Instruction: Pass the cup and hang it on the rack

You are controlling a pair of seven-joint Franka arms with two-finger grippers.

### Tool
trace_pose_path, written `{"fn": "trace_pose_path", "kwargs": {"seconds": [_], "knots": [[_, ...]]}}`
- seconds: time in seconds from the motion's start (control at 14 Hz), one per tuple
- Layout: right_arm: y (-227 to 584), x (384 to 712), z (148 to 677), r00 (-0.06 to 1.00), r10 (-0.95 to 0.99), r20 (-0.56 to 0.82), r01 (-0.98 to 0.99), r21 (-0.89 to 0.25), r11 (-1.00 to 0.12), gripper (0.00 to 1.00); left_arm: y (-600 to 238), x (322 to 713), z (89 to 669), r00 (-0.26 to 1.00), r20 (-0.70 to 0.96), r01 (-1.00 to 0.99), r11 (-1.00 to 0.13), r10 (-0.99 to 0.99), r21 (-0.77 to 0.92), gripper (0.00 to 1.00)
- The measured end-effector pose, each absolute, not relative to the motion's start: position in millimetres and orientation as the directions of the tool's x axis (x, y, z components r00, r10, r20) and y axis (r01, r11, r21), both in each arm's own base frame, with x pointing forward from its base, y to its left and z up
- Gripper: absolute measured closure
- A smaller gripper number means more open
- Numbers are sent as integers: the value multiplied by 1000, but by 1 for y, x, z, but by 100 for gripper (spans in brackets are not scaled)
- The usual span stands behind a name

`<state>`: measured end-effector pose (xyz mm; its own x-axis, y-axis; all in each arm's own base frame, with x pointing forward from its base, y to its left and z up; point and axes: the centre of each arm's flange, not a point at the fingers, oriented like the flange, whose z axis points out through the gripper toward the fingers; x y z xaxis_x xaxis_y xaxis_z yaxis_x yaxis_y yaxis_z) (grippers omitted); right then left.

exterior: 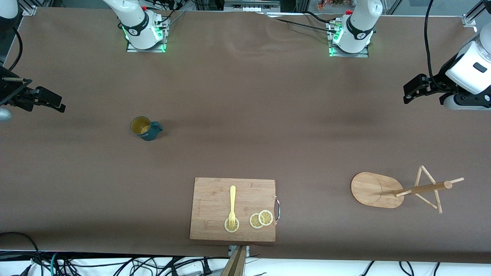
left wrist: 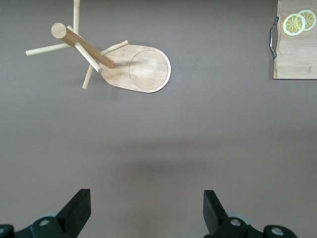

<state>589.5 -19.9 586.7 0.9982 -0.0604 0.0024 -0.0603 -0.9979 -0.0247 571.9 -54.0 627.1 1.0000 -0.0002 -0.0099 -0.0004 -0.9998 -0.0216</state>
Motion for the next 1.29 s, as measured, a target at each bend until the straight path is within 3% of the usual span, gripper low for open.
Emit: {"fn": "trace_pose_path", "kwargs": {"seconds": [0.93, 1.29], "knots": [[18, 589, 584, 1000, -5, -8, -5, -25, -1000, 0, -52, 573, 625, 1000, -16, 2, -1000, 3, -22, 0], [83, 579, 543, 979, 98, -180, 96, -21, -995, 0, -52, 573, 625, 1000, -17, 3, -1000, 3, -22, 0]]}}
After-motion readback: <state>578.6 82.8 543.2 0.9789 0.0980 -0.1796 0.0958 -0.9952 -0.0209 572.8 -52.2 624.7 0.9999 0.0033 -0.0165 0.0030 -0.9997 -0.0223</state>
